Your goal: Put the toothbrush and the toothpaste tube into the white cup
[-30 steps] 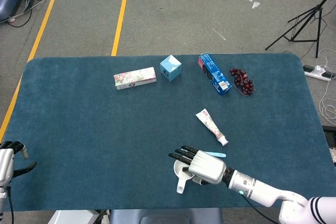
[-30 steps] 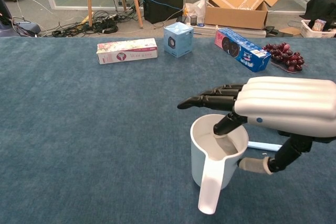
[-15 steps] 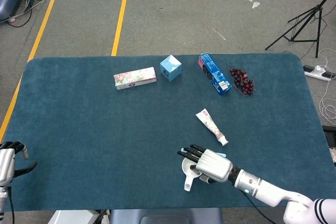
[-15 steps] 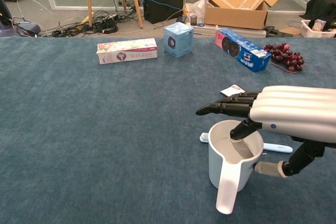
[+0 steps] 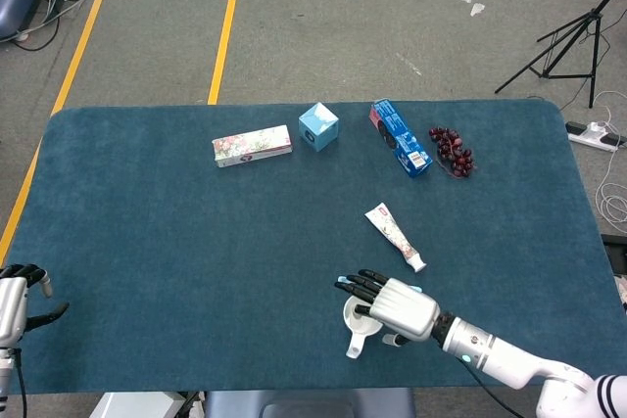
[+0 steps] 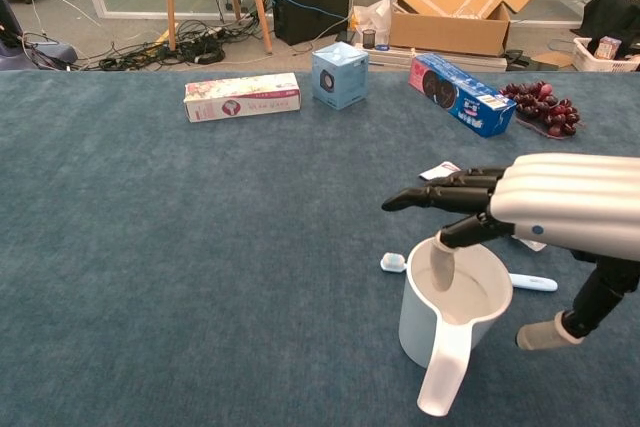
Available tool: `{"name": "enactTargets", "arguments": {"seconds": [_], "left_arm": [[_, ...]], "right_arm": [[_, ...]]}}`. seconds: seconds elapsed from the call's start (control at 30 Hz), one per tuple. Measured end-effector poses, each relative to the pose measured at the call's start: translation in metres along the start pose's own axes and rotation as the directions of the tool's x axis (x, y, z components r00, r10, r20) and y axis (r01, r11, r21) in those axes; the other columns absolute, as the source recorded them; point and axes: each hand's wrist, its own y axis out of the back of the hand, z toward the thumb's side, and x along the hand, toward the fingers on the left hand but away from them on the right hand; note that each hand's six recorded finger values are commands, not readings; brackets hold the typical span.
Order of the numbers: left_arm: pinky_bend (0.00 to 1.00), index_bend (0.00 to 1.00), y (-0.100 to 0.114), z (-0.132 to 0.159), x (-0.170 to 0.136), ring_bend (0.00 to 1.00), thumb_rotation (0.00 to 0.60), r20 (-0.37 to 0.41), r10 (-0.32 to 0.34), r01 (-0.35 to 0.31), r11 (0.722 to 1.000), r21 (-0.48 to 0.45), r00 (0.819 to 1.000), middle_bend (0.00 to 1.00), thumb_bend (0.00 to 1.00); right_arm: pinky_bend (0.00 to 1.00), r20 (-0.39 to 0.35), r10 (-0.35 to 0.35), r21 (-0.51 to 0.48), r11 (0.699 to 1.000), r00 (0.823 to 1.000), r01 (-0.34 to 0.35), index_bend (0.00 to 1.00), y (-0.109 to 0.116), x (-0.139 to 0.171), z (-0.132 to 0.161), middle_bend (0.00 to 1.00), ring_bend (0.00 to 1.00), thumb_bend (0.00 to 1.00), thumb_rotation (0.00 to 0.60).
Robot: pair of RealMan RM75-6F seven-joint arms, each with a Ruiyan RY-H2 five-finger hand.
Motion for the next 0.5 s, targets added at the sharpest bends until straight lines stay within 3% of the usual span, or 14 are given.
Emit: {"name": "enactTargets", "arguments": {"seconds": [0.2, 0.33, 0.5], "left_arm": [[0.37, 0.65, 0.0, 0.0, 0.0, 0.37, 0.6, 0.001, 0.002, -0.002, 1.0, -0.001, 1.0, 0.51, 0.0], [0.37, 0.65, 0.0, 0.0, 0.0, 0.37, 0.6, 0.001, 0.002, -0.002, 1.0, 0.0, 1.0, 0.51, 0.0], [0.37, 0.65, 0.0, 0.0, 0.0, 0.37, 0.6, 0.0, 0.001, -0.001, 1.0, 0.0, 1.0, 0.51, 0.0]], "right_arm": [[0.12, 0.026, -0.104, -0.002, 0.995, 0.994, 0.104, 0.4, 0.032, 0.008, -0.004, 0.0, 0.0, 0.08, 0.6], [0.12, 0.083, -0.181, 0.006, 0.983, 0.98, 0.181, 0.4, 0.052, 0.012, -0.016, 0.0, 0.0, 0.08, 0.6], [0.12, 0.197, -0.189, 0.014, 0.982, 0.962, 0.19, 0.4, 0.054, 0.017, -0.04, 0.0, 0.0, 0.09, 0.6]]}}
